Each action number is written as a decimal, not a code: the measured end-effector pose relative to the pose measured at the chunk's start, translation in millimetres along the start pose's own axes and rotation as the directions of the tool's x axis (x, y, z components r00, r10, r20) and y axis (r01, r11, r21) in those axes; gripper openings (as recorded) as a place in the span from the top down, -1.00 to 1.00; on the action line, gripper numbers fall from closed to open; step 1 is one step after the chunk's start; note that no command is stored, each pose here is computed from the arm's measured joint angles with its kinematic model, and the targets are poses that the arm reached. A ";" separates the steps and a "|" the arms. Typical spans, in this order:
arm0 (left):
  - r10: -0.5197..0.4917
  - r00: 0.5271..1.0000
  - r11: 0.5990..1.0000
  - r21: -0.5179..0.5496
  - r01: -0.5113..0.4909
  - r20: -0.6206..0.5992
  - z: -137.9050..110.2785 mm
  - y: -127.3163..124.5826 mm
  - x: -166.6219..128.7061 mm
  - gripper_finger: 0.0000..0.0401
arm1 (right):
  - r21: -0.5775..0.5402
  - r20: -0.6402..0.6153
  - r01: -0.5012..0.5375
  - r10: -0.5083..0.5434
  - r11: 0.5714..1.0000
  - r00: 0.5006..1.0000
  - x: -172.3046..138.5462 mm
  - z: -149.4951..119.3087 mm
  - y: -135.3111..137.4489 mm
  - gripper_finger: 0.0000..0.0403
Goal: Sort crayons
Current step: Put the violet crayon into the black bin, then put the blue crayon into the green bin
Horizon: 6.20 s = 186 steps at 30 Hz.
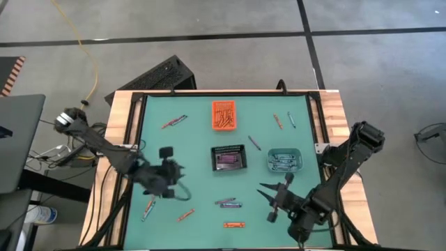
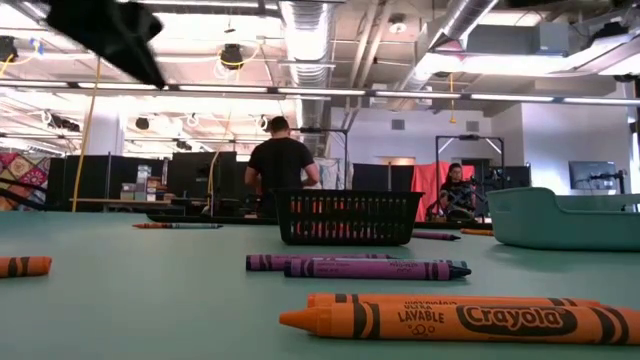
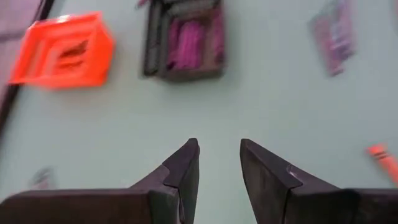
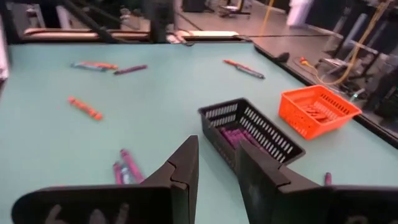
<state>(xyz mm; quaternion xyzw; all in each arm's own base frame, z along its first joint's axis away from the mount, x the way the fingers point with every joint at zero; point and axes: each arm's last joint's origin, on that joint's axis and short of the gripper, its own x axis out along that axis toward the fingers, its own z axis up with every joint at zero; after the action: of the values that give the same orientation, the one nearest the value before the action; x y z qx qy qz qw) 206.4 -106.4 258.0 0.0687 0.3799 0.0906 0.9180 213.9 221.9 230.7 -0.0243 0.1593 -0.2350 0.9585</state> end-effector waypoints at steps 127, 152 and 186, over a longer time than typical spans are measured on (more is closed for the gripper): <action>-0.265 0.711 0.963 0.146 0.225 0.651 -131.6 -2.1 -10.8 0.47 | -0.090 -0.699 -0.494 0.298 0.865 0.650 190.2 -52.0 41.8 0.80; -0.265 0.714 0.963 0.147 0.224 0.648 -132.0 -2.1 -10.5 0.47 | -0.213 -0.565 -0.392 0.215 0.895 0.797 184.0 49.9 -44.0 0.99; -0.267 0.724 0.963 0.154 0.221 0.636 -133.5 -2.3 -9.3 0.47 | -0.173 -0.718 -0.321 0.104 0.931 0.688 235.8 28.1 -102.8 0.72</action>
<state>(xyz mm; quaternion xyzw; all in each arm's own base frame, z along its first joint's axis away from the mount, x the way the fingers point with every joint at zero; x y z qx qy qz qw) 105.4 -103.0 170.3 0.0759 0.0454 -0.0733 0.9934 375.1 21.7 200.5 -0.0527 0.5426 -0.0874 0.8338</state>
